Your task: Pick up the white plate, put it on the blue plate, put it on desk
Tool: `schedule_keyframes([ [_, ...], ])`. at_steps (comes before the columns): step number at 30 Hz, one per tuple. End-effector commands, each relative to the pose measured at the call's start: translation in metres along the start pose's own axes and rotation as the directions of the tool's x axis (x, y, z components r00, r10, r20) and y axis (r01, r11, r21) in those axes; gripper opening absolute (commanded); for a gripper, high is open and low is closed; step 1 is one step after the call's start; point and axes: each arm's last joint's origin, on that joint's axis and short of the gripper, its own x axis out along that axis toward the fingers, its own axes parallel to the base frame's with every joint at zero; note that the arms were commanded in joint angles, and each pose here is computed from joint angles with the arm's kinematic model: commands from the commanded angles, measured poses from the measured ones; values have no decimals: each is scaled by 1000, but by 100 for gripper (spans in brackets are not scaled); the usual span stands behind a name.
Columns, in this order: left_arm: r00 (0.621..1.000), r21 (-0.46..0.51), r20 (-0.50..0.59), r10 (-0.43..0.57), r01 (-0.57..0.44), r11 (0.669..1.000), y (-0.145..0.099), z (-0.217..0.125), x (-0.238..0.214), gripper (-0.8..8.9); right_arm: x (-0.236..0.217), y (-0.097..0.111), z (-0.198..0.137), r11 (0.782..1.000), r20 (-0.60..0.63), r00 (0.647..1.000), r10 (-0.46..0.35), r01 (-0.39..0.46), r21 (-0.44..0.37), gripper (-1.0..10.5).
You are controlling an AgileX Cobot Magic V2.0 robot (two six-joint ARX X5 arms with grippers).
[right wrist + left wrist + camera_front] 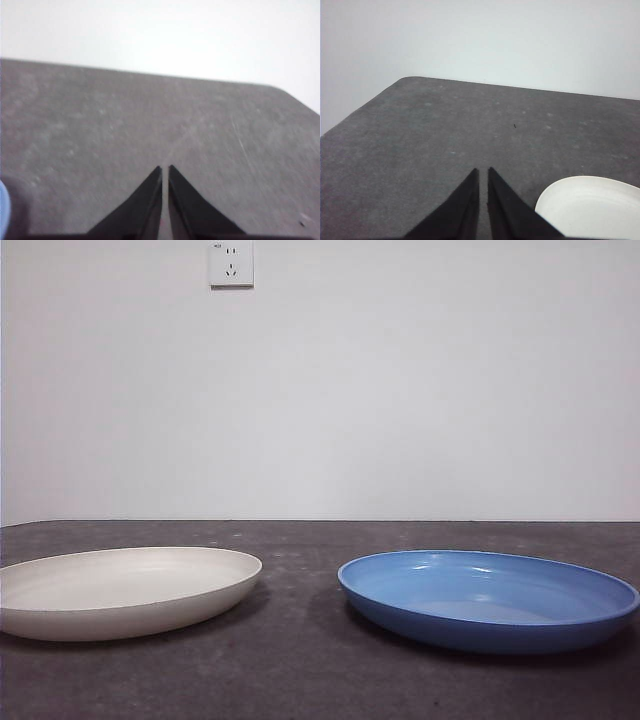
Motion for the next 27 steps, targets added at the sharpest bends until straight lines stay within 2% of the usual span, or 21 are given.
schedule_keyframes([
  [1, 1000, -8, 0, 3, -3, 1000, 1, -5, 1, 28, 0, 1, 1, 998, 24, 999, 32, -33, 58, 19],
  [4, 1000, -40, -6, -6, 6, 999, 0, -5, 1, 25, 0, 3, 1, 988, 27, 995, 92, -95, 124, 18],
  [9, 999, -72, -2, -37, 36, 997, -1, -1, 1, 16, 0, 5, 1, 955, 25, 986, 162, -163, 246, 12],
  [12, 999, -119, 9, -47, 48, 992, -3, 8, 0, 16, -2, 4, 8, 918, 42, 986, 163, -168, 360, 11],
  [16, 997, -183, 26, -67, 70, 981, -6, 27, 0, 16, -7, 2, 28, 874, 75, 984, 163, -179, 451, 11],
  [19, 995, -186, 54, -83, 91, 978, -10, 50, 0, 16, -12, 1, 47, 856, 73, 983, 169, -183, 483, 11],
  [22, 993, -180, 55, -104, 112, 977, -14, 78, 3, 16, -16, -1, 71, 851, 60, 978, 200, -204, 484, 11],
  [27, 975, -174, 15, -220, 219, 960, -25, 130, 10, 16, -17, -1, 114, 836, 23, 956, 293, -268, 478, 11],
])
